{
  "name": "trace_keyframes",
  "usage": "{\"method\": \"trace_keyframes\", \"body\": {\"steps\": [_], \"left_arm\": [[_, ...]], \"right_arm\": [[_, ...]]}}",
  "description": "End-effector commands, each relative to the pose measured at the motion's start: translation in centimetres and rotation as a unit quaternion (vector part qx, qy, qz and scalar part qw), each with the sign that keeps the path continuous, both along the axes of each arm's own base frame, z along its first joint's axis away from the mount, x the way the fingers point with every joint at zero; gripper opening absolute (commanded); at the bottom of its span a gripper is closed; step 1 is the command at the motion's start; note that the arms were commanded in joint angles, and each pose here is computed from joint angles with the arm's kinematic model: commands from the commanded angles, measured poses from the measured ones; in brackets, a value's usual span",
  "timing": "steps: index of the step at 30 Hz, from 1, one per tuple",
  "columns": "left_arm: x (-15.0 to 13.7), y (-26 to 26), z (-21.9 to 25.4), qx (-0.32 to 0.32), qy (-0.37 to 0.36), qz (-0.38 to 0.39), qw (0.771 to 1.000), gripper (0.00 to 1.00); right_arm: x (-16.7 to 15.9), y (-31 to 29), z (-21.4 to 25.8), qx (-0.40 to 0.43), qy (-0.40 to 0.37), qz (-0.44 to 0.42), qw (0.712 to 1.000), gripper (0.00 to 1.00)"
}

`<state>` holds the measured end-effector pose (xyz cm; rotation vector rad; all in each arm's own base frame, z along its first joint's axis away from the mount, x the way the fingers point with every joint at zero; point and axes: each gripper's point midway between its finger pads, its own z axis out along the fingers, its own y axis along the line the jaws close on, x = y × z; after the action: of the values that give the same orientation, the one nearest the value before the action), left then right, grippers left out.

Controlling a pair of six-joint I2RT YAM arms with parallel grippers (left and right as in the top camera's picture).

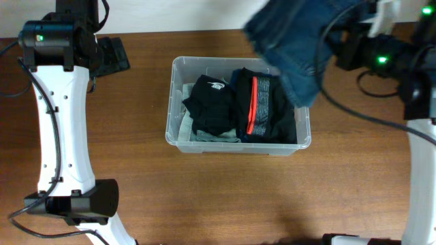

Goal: Pack container
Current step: 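Lower the blue jeans onto the container's left side and press down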

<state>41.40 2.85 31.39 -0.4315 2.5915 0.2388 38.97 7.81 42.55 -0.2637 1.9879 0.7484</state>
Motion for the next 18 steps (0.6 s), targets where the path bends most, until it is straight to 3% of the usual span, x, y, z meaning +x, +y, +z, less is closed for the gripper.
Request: {"method": "trace_keyframes", "body": {"steps": [1, 18], "left_arm": [[-0.1, 0.2, 0.2, 0.005, -0.001, 0.002, 1.0, 1.0], [-0.1, 0.2, 0.2, 0.005, -0.001, 0.002, 1.0, 0.99]], "right_arm": [[-2.7, 3.8, 4.1, 0.001, -0.069, 0.075, 0.995, 0.04], [-3.7, 14.8, -0.1, 0.012, -0.011, 0.222, 0.975, 0.04]]}}
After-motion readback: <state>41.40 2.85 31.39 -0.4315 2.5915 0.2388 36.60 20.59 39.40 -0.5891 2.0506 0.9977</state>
